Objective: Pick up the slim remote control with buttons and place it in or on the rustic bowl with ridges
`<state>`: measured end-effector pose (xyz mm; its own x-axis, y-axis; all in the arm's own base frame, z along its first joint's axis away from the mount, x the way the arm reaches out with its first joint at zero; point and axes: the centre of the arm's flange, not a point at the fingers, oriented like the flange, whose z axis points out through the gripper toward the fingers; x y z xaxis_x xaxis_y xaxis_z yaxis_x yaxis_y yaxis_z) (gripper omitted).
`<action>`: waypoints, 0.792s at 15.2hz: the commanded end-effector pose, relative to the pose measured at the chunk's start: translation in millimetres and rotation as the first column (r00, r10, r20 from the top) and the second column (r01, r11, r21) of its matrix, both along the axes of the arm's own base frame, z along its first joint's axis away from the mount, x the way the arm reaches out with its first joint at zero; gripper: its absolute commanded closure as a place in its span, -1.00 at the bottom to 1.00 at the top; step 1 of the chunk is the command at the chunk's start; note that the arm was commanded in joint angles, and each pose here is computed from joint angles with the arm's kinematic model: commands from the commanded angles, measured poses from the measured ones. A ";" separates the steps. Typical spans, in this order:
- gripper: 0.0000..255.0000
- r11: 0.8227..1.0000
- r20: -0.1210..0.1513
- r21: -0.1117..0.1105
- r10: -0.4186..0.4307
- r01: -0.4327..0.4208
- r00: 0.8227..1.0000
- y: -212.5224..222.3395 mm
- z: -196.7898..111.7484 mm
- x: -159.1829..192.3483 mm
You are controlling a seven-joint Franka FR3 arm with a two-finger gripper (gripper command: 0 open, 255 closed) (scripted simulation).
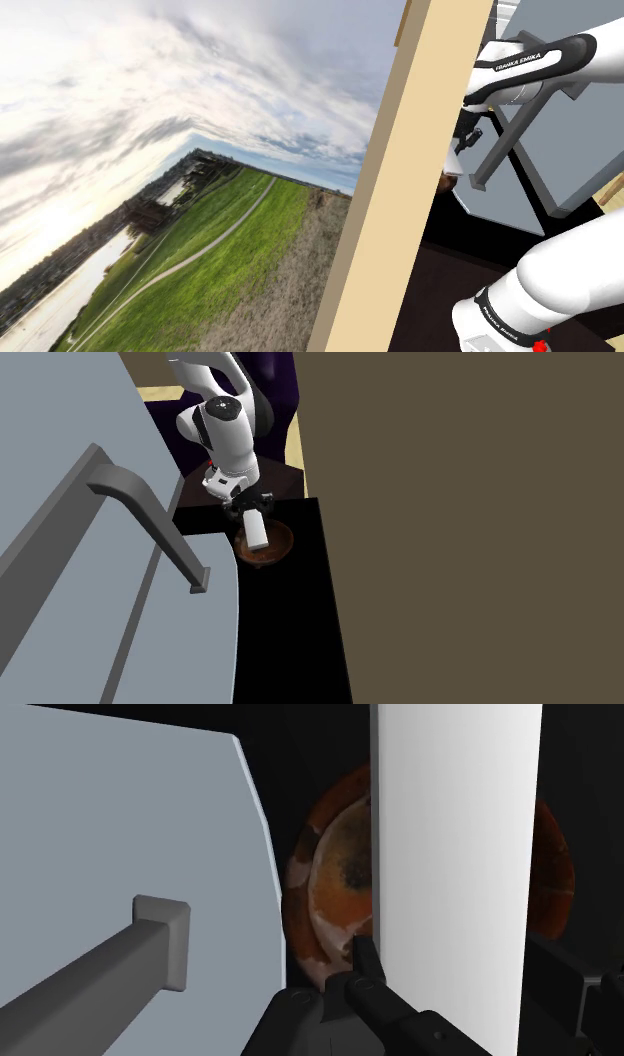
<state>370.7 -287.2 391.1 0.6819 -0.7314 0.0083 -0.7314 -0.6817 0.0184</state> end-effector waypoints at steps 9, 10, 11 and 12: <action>1.00 1.000 0.001 0.000 0.000 0.000 1.000 0.1 -53.6 -0.4; 1.00 1.000 0.001 0.000 0.000 0.000 1.000 0.1 -53.6 -0.5; 1.00 1.000 0.001 0.000 0.000 0.000 1.000 0.1 -53.6 -0.5; 1.00 1.000 0.001 0.000 0.000 0.000 1.000 0.1 -53.6 -0.5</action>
<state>370.3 -287.0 338.1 0.6820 -0.7313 0.0083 -0.7313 -0.6818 0.0185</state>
